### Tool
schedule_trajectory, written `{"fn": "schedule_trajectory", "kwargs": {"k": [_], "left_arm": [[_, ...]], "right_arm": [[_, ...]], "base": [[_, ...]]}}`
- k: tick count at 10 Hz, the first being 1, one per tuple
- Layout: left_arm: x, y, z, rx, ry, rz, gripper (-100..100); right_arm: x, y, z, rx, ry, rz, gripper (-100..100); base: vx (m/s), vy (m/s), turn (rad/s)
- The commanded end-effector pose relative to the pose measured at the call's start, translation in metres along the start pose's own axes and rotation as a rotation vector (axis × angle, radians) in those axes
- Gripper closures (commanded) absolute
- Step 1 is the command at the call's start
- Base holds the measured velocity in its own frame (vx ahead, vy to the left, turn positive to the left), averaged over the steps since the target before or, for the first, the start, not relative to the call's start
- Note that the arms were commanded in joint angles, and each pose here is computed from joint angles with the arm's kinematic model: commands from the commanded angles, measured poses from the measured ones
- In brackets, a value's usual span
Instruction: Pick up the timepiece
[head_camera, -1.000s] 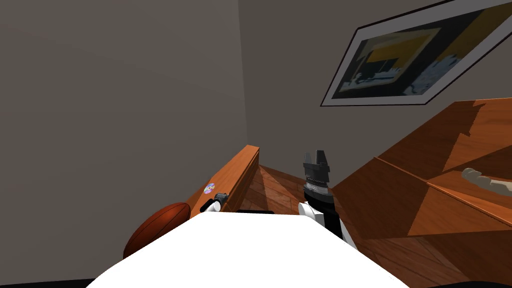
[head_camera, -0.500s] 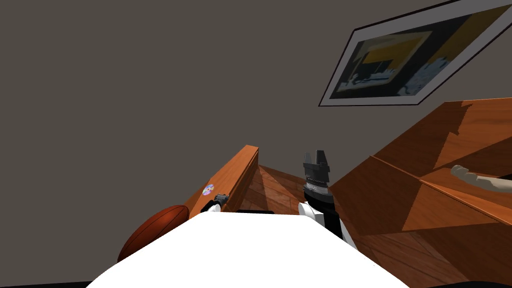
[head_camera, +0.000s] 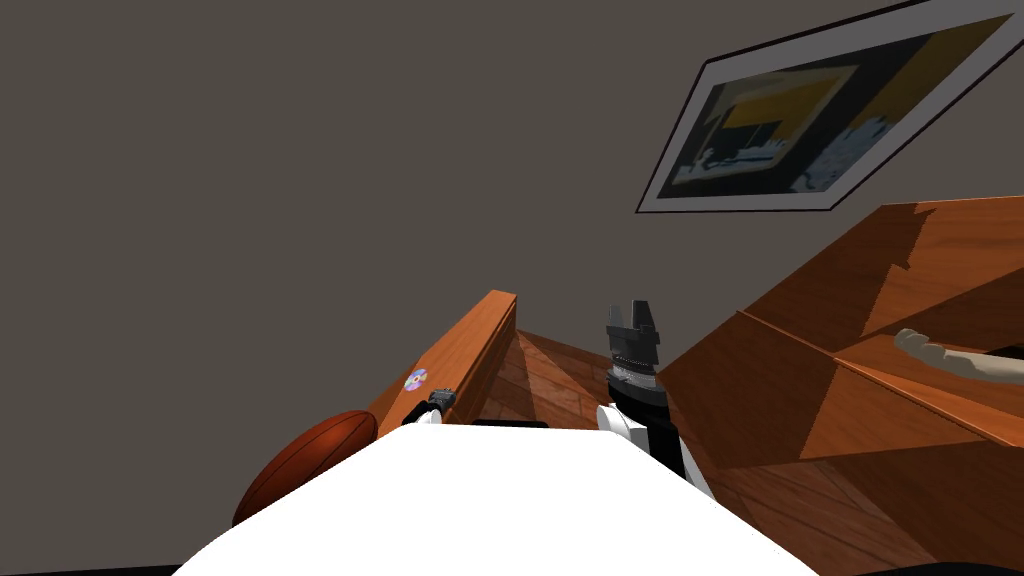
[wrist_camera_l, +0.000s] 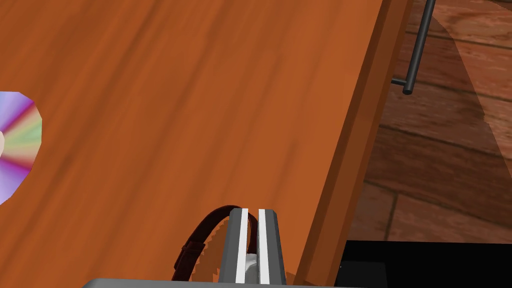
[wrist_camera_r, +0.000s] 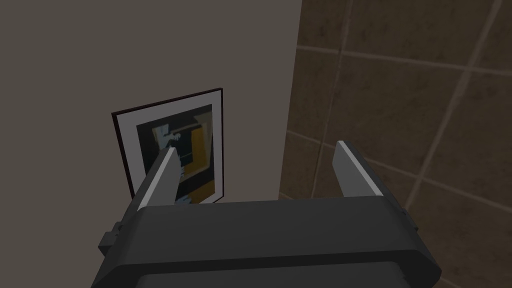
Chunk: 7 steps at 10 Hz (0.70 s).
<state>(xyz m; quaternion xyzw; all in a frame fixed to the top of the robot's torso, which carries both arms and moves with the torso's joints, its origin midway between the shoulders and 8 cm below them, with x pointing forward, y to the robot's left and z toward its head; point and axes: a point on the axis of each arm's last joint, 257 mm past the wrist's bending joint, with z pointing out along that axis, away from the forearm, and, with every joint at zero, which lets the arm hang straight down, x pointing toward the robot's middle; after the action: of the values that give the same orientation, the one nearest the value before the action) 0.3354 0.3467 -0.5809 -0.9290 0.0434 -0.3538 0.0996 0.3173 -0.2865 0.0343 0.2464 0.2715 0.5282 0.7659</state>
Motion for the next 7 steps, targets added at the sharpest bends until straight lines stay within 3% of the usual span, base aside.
{"fn": "schedule_trajectory", "kwargs": {"k": [1,3,4,5,7], "left_arm": [[0.0,0.0,0.0,0.0,0.0,0.0,100],[-0.0003,-0.0011,-0.0001,0.001,0.0,0.001,100],[-0.0003,-0.001,-0.0001,0.001,0.0,0.001,0],[0.0029,-0.0036,0.0026,0.001,-0.005,-0.006,100],[0.0066,-0.0054,0.0055,-0.002,-0.009,-0.019,100]], "right_arm": [[0.0,0.0,0.0,0.0,0.0,0.0,0],[0.0,0.0,0.0,0.0,0.0,0.0,0],[0.0,0.0,0.0,0.0,0.0,0.0,0],[0.0,0.0,0.0,0.0,0.0,0.0,0],[0.0,0.0,0.0,0.0,0.0,0.0,0]], "base": [[0.0,0.0,0.0],[0.0,0.0,0.0],[0.0,0.0,0.0],[0.011,-0.008,0.041],[0.006,-0.014,0.052]]}}
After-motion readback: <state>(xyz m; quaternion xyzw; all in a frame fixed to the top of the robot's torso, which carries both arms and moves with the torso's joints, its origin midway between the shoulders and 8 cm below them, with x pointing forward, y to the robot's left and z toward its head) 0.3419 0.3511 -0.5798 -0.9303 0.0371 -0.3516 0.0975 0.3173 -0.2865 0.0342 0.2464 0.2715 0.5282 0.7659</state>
